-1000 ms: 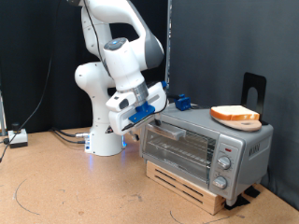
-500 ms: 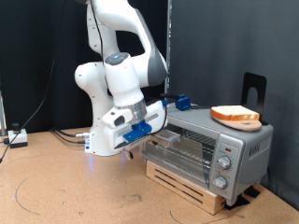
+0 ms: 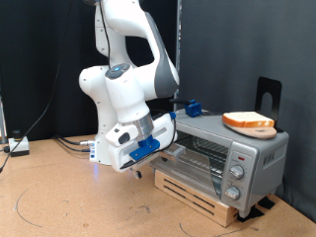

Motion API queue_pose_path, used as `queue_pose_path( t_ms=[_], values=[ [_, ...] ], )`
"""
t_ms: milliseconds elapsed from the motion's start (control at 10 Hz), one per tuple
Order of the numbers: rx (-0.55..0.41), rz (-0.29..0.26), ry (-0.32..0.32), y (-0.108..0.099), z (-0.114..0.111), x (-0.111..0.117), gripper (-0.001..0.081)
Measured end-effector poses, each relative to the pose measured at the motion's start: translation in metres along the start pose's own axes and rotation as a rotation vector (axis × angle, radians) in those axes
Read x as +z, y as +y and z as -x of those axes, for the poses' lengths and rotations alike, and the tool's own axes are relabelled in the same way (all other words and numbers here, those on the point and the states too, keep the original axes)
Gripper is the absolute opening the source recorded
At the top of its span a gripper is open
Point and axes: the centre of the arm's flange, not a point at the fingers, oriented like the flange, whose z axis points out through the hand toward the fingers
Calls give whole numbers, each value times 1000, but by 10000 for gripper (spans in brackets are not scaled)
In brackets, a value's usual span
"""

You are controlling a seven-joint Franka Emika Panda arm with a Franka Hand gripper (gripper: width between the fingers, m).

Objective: Make a piece of toast with the oven

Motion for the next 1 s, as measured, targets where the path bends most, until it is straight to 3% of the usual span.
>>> queue_pose_path(
  t_ms=[300, 400, 1000],
  values=[
    [-14, -55, -164, -2, 6, -1, 809],
    [-18, -61, -186, -3, 7, -1, 809],
    [5, -58, -188, 6, 4, 0, 809]
  ],
)
